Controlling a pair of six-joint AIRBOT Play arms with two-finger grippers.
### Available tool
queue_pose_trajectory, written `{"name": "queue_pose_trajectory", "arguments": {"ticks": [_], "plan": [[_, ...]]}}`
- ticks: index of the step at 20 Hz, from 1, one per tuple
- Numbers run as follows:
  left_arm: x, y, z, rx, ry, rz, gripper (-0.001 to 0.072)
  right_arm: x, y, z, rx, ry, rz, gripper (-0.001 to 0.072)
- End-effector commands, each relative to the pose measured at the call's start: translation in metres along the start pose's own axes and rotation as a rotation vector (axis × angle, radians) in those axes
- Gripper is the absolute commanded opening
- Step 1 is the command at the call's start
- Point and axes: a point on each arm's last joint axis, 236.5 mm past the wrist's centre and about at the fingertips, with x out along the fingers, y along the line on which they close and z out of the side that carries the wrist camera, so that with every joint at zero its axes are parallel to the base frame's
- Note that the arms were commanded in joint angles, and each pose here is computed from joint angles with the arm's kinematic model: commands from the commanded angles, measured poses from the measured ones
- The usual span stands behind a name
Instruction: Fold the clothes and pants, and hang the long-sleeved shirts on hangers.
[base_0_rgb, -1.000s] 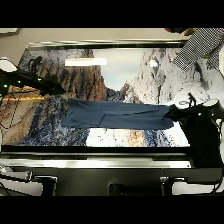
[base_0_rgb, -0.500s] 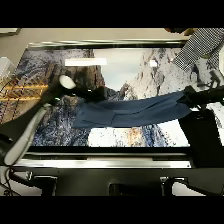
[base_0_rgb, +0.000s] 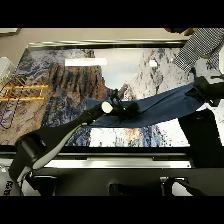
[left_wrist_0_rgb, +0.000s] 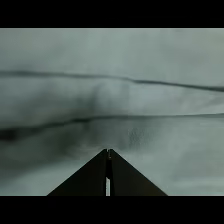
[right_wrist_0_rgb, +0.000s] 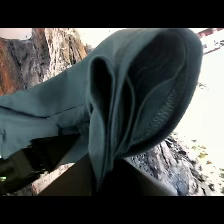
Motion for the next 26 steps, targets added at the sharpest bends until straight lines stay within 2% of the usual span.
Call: {"name": "queue_pose_trajectory", "arguments": {"ticks": [1,4,9,12,16,19,22,26], "plan": [[0.027,-0.006,-0.024,-0.072,0.016,-0.031,0.0017,-0.009,0.005,-0.006,0.01,0.001,0.004,0.0029],[0.045,-0.009,-0.034,-0.128,0.042,-0.035,0.0017,-0.009,0.005,-0.009,0.023,0.015,0.004,0.0029],[0.041,-0.01,-0.045,-0.119,0.131,-0.018,0.0016,-0.009,0.005,-0.009,0.021,0.011,0.003,0.0029],[0.002,0.005,-0.023,-0.001,0.176,0.081,0.0016,-0.007,0.009,-0.001,0.014,-0.022,0.009,0.0029],[-0.12,0.06,0.047,0.258,0.142,0.439,0.0016,0.013,0.049,-0.003,-0.081,-0.037,0.05,0.0028],[-0.245,0.075,0.098,0.328,0.03,0.644,0.0018,0.035,0.092,-0.023,-0.112,-0.004,0.082,0.0028],[-0.35,0.078,0.116,0.318,-0.065,0.734,0.0019,0.057,0.142,-0.048,-0.152,0.015,0.141,0.0028],[-0.43,0.077,0.117,0.264,-0.166,0.75,0.0019,0.098,0.2,-0.089,-0.166,0.065,0.202,0.0028]]}}
